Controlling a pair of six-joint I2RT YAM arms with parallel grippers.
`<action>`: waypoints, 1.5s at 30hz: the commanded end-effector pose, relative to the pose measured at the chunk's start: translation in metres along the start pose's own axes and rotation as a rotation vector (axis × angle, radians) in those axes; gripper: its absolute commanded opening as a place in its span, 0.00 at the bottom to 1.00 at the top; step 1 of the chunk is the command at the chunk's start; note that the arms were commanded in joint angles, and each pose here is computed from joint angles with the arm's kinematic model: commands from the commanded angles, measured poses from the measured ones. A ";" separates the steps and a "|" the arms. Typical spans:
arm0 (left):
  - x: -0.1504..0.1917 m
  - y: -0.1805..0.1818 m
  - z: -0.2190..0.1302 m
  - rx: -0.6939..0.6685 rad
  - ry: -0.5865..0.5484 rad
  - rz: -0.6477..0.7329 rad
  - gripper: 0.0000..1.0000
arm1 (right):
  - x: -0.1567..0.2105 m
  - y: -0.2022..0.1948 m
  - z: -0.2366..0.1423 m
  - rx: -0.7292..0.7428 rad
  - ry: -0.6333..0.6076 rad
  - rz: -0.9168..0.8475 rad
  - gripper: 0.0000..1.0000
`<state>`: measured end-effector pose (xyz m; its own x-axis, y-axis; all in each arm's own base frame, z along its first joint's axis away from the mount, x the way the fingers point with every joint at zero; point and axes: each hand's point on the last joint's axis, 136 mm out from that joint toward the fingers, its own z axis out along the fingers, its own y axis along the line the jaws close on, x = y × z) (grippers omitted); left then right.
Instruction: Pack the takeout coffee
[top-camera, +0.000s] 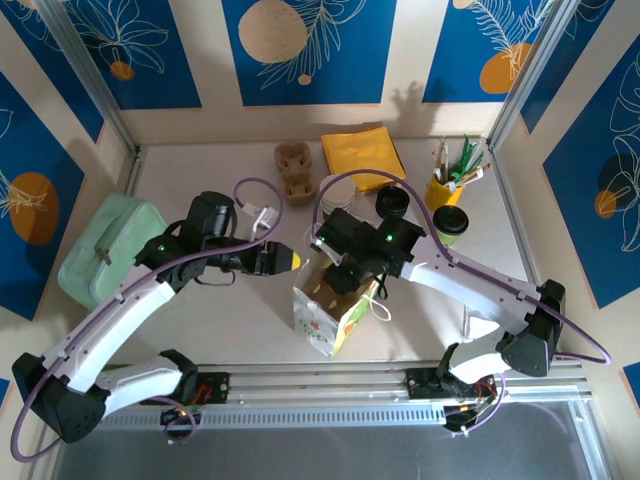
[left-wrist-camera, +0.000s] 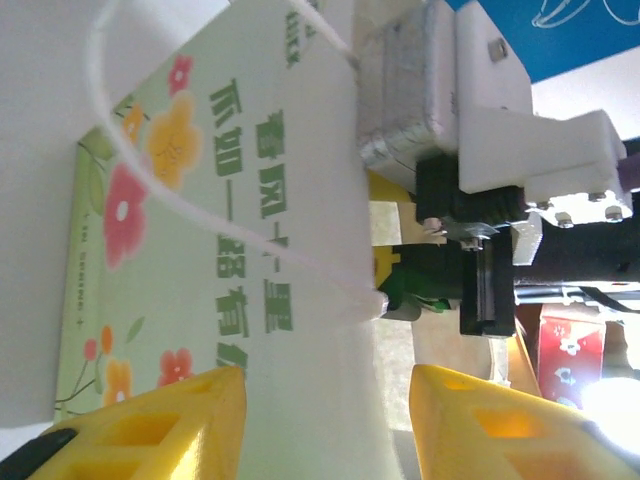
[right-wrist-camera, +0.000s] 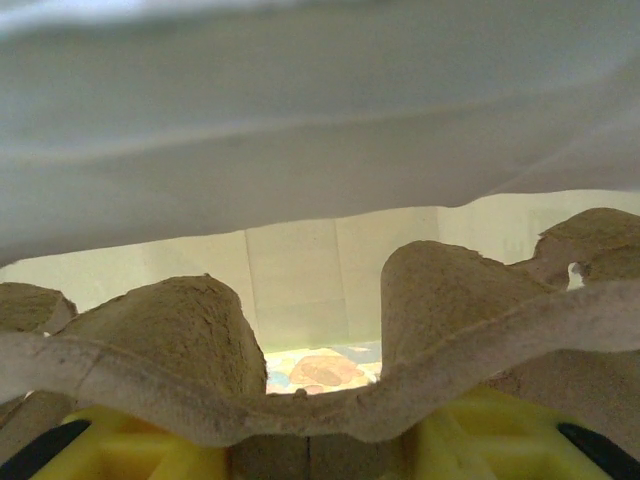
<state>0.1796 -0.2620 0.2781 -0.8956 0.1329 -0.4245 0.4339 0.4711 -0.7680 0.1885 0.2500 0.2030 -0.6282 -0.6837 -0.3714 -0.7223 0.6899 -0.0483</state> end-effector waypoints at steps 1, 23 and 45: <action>-0.004 -0.019 0.002 0.052 0.002 0.106 0.47 | -0.001 0.003 -0.002 -0.029 -0.013 0.008 0.42; -0.006 0.007 0.015 -0.127 -0.037 0.176 0.08 | 0.003 0.006 0.001 -0.024 0.002 -0.003 0.41; -0.010 -0.002 0.001 -0.145 -0.081 0.177 0.00 | 0.015 0.006 0.025 -0.035 0.067 -0.015 0.42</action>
<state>0.1894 -0.2644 0.2608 -0.8142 0.1840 -0.5506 0.5389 0.5922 -0.5990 0.1888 0.2506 0.1802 -0.6375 -0.6926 -0.3374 -0.7235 0.6888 -0.0469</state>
